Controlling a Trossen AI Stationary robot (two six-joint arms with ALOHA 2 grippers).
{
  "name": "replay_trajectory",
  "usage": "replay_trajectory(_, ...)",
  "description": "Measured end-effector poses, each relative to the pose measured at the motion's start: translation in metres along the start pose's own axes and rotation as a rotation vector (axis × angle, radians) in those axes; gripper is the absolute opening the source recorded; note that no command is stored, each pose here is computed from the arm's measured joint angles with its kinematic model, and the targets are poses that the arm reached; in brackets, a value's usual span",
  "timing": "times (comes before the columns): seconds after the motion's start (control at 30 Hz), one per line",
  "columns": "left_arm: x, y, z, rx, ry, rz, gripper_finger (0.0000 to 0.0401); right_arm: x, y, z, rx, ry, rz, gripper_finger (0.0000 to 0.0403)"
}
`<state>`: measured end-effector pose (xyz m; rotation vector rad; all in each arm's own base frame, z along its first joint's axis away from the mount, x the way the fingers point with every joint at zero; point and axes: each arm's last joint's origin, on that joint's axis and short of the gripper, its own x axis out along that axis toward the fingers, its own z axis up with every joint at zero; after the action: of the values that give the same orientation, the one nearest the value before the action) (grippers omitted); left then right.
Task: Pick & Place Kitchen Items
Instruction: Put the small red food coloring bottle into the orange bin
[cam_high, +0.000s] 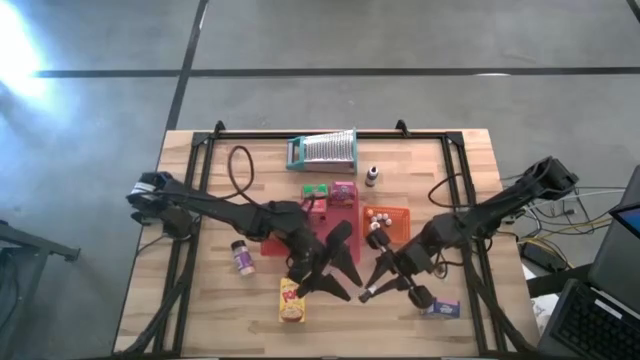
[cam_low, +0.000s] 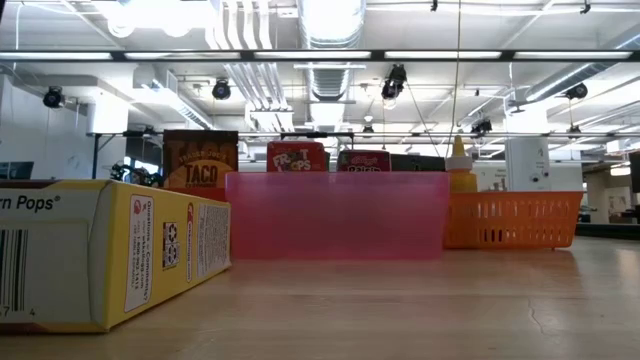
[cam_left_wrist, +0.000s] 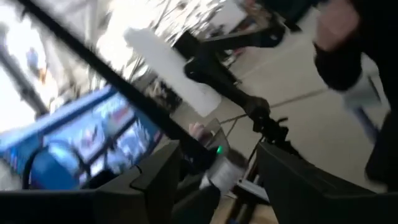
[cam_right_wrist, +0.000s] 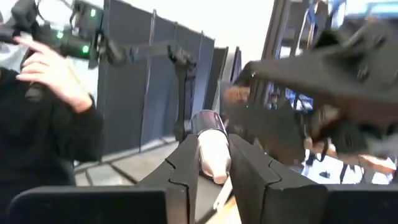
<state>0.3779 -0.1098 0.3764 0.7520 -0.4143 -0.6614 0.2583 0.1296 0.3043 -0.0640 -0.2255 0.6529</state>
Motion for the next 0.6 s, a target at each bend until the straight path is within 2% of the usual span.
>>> replay_trajectory(0.13, -0.013, 0.010, 0.017, -0.189, 0.054, 0.059, 0.0211, -0.012, 0.001, 0.007, 0.015, 0.084, -0.008, 0.0063)
replay_trajectory(0.2, -0.019, 0.013, 0.024, -0.329, 0.071, 0.077, 0.0211, -0.020, 0.001, 0.010, 0.017, 0.155, -0.045, 0.0065)
replay_trajectory(0.27, -0.025, 0.015, 0.030, -0.453, 0.088, 0.083, 0.0211, -0.031, -0.001, 0.009, 0.031, 0.264, -0.140, 0.0067)
replay_trajectory(0.43, -0.041, 0.018, 0.039, -0.629, 0.221, 0.163, 0.0208, -0.069, -0.010, 0.007, 0.093, 0.540, -0.479, 0.0065)
replay_trajectory(0.6, -0.054, 0.014, 0.031, -0.697, 0.504, 0.434, 0.0208, -0.103, -0.020, 0.005, 0.178, 0.707, -0.682, 0.0066)
